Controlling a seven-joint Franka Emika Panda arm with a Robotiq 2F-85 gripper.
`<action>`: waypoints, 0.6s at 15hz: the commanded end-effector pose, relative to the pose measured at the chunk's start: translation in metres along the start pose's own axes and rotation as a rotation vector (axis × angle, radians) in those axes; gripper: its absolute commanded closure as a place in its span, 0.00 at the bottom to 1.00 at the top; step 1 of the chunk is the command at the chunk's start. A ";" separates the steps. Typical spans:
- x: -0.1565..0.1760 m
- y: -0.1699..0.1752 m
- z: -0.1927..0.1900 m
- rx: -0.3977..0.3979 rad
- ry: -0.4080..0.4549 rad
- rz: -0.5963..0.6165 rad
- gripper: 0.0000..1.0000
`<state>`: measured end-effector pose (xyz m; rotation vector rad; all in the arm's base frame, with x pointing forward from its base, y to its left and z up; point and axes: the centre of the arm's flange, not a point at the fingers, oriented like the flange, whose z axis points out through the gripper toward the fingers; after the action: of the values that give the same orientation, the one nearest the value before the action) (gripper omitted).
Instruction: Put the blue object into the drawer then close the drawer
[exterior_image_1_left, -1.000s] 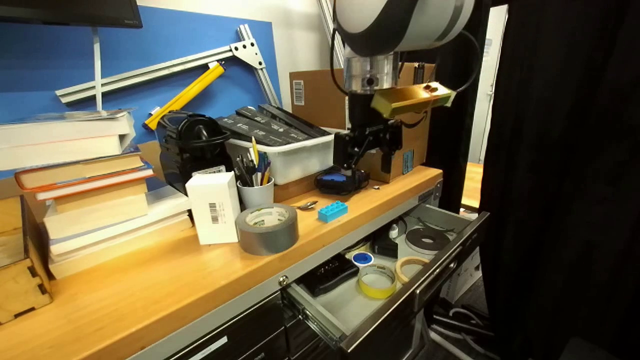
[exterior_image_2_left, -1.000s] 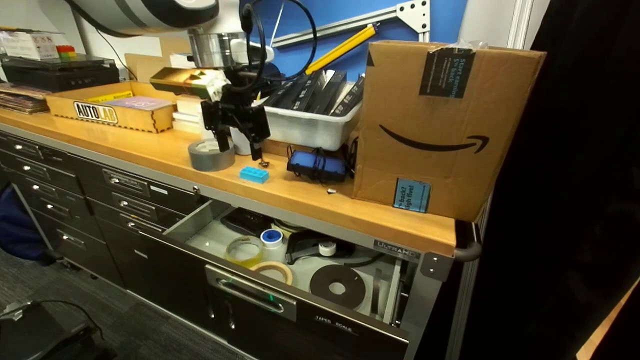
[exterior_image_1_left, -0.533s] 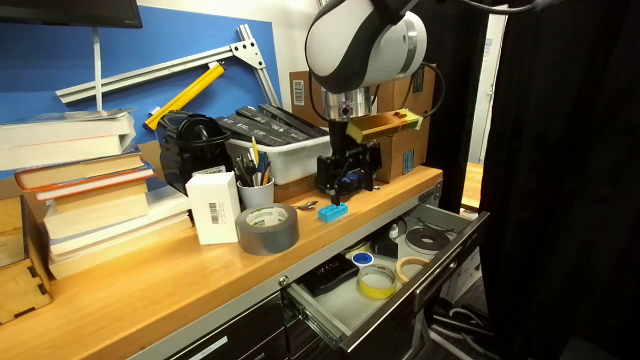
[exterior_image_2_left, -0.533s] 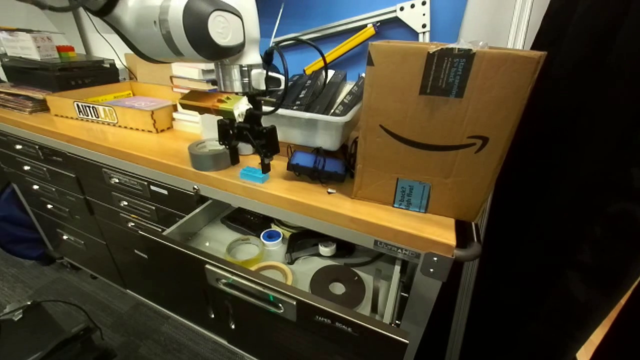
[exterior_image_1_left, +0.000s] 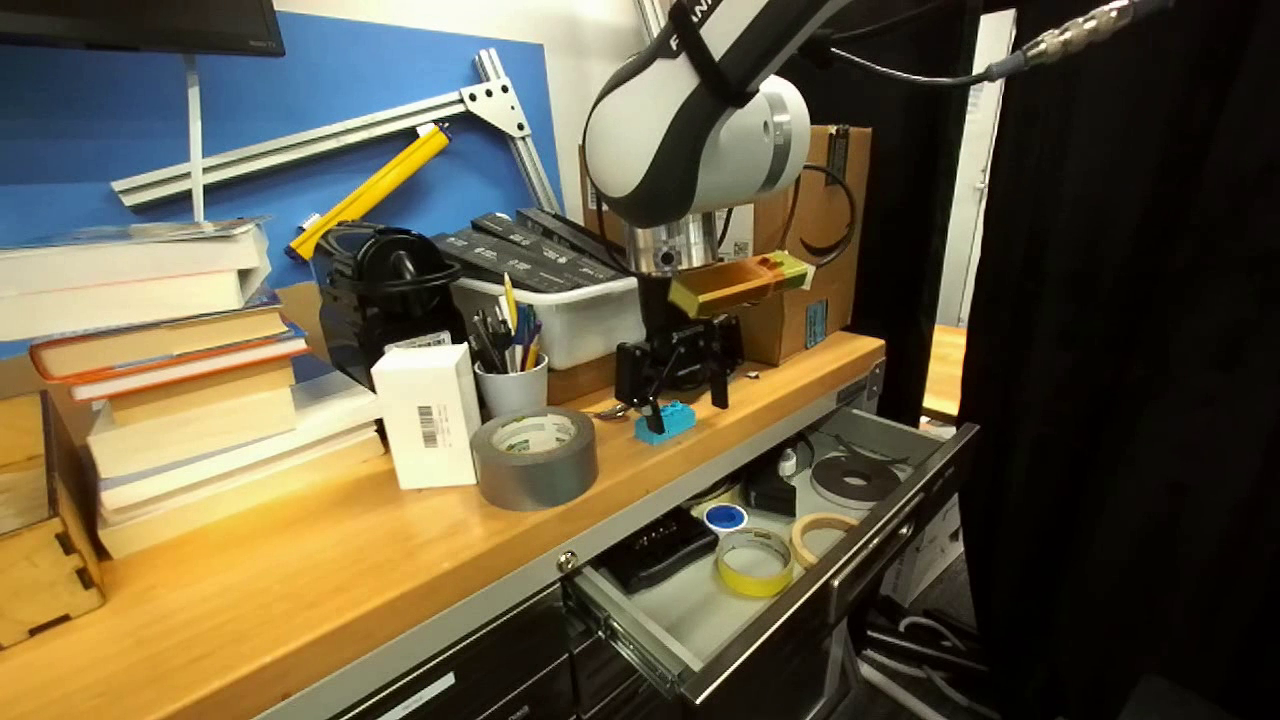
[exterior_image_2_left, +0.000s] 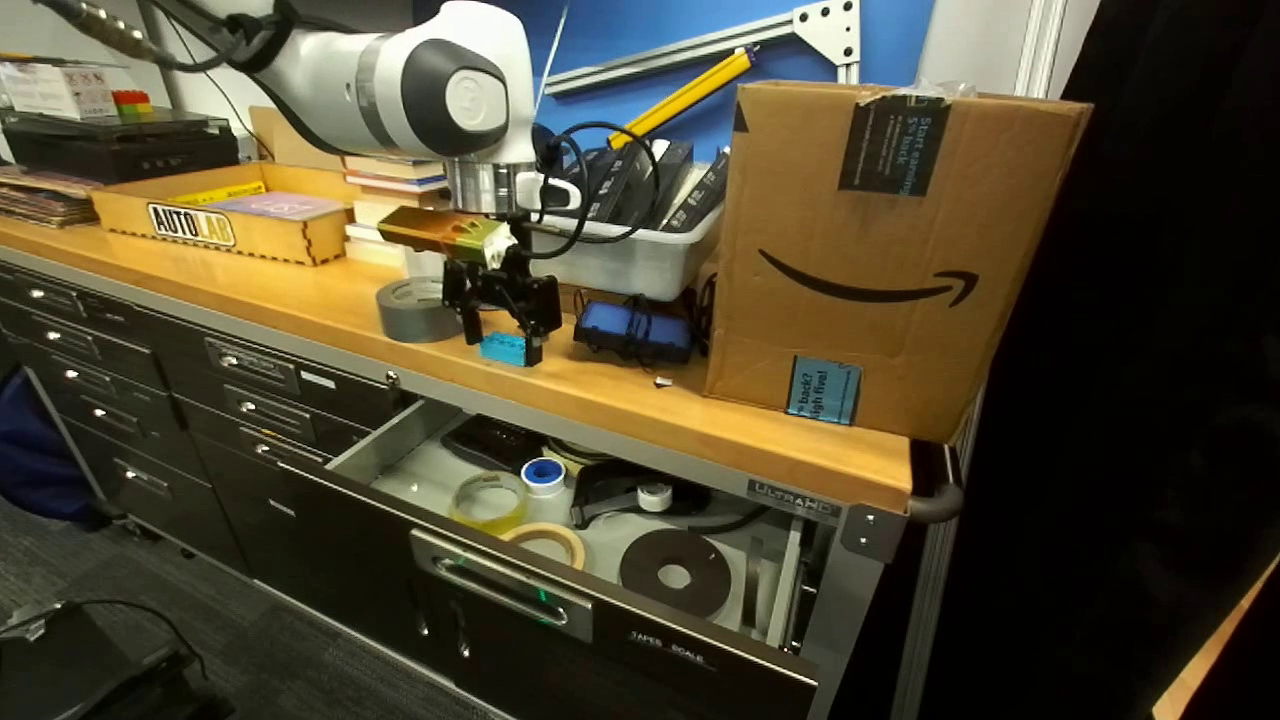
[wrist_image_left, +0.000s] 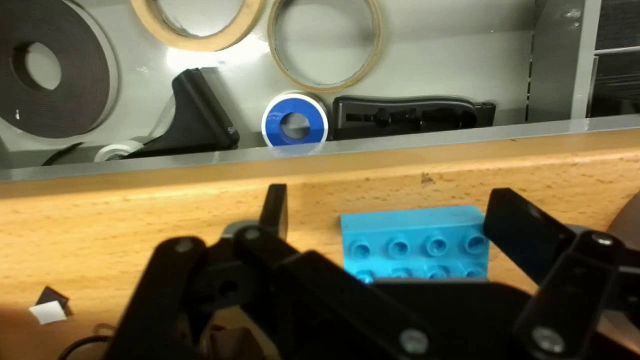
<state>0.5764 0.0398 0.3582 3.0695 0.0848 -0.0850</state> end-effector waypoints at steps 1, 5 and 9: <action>0.013 -0.005 -0.001 0.016 -0.005 -0.005 0.00; 0.015 -0.012 0.001 0.029 -0.012 -0.012 0.00; 0.016 -0.026 0.003 0.054 -0.017 -0.022 0.00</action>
<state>0.5804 0.0549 0.3498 3.0936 0.0970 -0.1041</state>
